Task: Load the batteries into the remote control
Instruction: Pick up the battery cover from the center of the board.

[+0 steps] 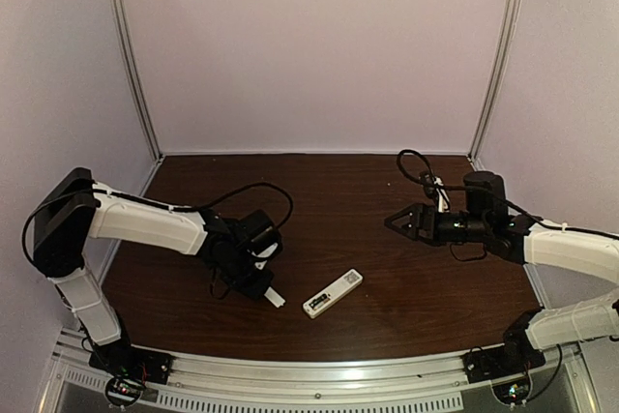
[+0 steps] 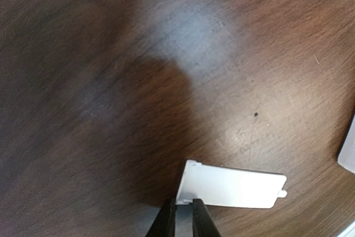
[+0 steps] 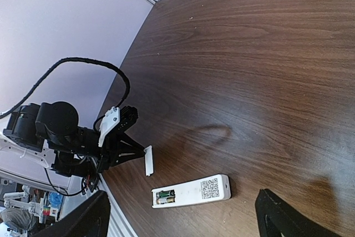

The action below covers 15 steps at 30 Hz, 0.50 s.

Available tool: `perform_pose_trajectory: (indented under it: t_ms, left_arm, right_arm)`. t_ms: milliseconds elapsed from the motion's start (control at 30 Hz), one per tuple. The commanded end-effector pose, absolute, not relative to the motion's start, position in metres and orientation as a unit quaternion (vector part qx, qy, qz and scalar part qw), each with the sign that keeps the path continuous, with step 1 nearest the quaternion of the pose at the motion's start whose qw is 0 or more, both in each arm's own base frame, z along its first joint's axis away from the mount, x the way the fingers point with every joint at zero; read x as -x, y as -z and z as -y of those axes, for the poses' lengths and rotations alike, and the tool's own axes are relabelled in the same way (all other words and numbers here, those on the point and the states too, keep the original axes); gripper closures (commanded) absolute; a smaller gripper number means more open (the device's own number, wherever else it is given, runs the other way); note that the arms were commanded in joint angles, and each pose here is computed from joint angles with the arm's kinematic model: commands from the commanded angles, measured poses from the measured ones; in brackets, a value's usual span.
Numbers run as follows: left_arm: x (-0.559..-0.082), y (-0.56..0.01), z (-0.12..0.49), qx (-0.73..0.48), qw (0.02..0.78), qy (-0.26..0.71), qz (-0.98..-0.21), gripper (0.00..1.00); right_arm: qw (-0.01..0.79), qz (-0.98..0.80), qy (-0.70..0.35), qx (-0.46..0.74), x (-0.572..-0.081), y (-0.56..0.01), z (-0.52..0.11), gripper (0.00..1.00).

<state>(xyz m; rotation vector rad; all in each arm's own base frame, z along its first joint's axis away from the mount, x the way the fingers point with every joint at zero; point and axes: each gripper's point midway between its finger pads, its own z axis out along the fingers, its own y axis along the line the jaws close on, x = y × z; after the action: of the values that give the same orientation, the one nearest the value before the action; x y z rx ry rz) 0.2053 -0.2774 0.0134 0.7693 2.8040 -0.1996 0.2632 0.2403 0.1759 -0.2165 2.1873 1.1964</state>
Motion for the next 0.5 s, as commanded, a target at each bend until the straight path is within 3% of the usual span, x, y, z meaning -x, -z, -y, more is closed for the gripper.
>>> perform_pose_trajectory:
  t_ms: [0,200,467]
  left_arm:
    - [-0.206,0.0,0.282,-0.277,0.104,0.073,-0.952,0.87]
    - [-0.21,-0.002,0.284,-0.29,0.107,0.065,-0.949,0.82]
    - [-0.223,-0.013,0.284,-0.315,0.122,0.057,-0.939,0.67]
  right_arm:
    - [0.325,-0.826,-0.451,0.093,-0.265,-0.183,-0.243,0.08]
    - [0.322,-0.826,-0.453,0.095,-0.266,-0.183,-0.245,0.09]
    - [0.321,-0.825,-0.455,0.095,-0.267,-0.183,-0.246,0.09]
